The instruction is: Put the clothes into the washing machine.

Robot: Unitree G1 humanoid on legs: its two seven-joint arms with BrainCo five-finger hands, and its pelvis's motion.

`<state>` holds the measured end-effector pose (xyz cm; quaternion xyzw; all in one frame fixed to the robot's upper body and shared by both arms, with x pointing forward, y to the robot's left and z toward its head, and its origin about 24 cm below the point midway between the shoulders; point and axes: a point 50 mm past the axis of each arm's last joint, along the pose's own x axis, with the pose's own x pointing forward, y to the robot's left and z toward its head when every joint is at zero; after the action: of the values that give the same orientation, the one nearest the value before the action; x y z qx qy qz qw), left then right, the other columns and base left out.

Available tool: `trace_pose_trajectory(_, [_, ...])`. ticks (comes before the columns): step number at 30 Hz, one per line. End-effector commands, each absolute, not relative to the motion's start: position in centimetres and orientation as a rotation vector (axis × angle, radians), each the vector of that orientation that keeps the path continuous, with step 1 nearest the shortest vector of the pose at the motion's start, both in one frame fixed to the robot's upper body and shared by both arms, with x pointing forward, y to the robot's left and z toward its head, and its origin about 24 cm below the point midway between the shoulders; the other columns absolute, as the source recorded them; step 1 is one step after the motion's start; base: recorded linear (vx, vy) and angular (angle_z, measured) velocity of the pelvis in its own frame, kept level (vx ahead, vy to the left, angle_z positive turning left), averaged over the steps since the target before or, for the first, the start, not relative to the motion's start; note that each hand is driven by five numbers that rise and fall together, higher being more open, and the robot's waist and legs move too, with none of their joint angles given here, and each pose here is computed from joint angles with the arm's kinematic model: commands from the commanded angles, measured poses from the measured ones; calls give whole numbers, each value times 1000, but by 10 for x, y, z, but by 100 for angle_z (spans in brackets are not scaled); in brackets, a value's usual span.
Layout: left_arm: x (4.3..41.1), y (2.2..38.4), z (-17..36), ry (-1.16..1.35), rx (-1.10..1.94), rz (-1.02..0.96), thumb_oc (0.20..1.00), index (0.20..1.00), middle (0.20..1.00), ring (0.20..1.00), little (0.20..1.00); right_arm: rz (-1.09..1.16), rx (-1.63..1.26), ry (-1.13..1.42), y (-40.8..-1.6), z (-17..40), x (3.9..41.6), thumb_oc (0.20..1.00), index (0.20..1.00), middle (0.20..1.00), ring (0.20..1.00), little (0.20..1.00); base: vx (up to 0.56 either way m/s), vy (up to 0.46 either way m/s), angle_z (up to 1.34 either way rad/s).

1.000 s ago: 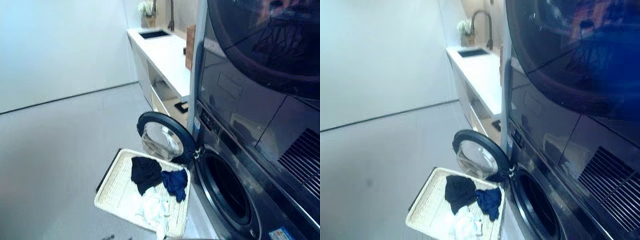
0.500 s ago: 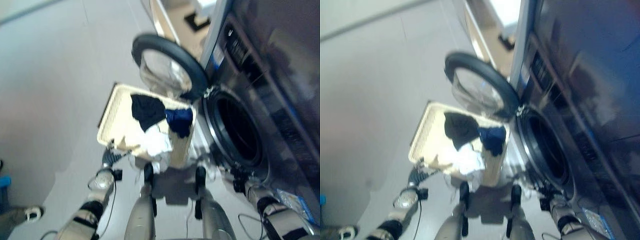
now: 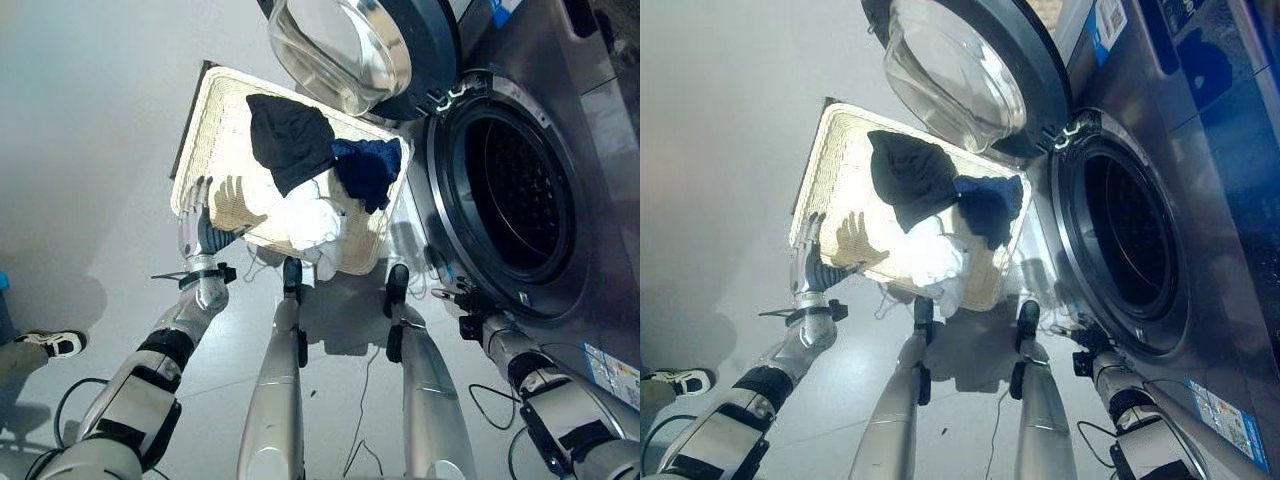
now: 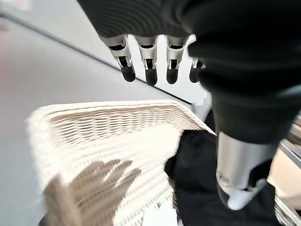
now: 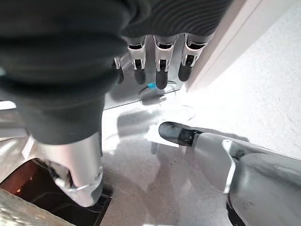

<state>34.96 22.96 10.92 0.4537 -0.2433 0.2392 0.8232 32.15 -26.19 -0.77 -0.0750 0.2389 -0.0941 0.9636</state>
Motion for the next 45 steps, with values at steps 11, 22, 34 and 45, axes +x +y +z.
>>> trace_pose_trajectory(11, [364,244,183,-826,1207,676,1000,1000,1000,1000,1000,-138,-212,393,-267,18,335,1000,1000,1000,1000,1000,-1,1,0])
trace_pose_trajectory(22, [369,242,210,-928,1298,712,1000,1000,1000,1000,1000,-62,-288,287,-255,41,349,1000,1000,1000,1000,1000,1,12,-3])
trace_pose_trajectory(34, [380,218,270,-1083,1347,719,1000,1000,1000,1000,1000,-24,-323,258,-247,62,364,1000,1000,1000,1000,1000,-7,26,0])
trace_pose_trajectory(45, [387,238,303,-896,1265,834,1000,1000,1000,1000,1000,-2,-334,231,-238,70,371,1000,1000,1000,1000,1000,-7,13,-3])
